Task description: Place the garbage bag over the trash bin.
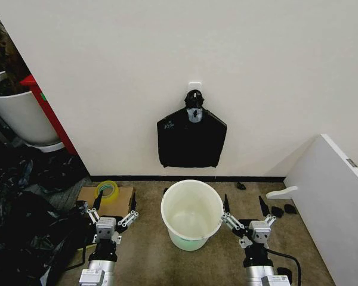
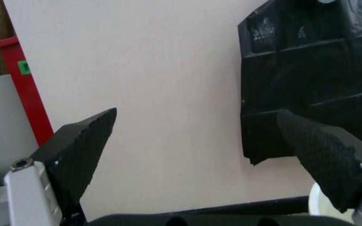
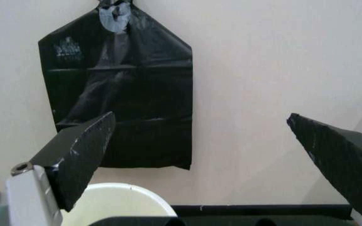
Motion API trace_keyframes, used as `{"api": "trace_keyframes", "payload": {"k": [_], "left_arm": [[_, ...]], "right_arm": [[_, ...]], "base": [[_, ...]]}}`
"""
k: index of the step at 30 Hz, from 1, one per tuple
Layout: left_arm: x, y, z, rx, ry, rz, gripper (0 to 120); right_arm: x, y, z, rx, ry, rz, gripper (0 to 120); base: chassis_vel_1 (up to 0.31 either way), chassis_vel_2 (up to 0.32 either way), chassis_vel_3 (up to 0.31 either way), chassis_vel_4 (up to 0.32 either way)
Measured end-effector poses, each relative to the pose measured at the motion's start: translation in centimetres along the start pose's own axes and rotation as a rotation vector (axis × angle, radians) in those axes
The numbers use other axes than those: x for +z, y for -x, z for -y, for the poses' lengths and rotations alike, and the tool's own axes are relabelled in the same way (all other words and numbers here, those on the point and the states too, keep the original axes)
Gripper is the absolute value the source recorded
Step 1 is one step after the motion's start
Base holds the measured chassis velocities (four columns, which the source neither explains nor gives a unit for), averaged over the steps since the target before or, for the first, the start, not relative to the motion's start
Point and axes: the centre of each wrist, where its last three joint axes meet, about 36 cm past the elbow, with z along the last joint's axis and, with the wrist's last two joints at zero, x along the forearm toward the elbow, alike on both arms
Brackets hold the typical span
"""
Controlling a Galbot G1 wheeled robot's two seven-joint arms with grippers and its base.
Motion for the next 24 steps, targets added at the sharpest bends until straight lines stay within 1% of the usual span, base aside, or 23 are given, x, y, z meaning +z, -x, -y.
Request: {"api": "trace_keyframes", "payload": {"k": [15, 22, 24], "left_arm": [[0.17, 0.00, 0.39, -0.001, -0.010, -0.005, 100], [0.32, -0.13, 0.12, 0.006, 0.000, -0.009, 100], [0.35, -0.12, 0.11, 0.002, -0.002, -0.009, 100]], "right_arm": [[0.30, 0.22, -0.03, 0.002, 0.009, -0.007, 100], [0.30, 0.37, -0.09, 0.001, 0.018, -0.007, 100], [0.25, 0.51, -0.29, 0.005, 0.054, -0.016, 100]], "base": [[0.000, 0.000, 0.000, 0.000], [0.000, 0.000, 0.000, 0.000], [0.000, 0.000, 0.000, 0.000]]}}
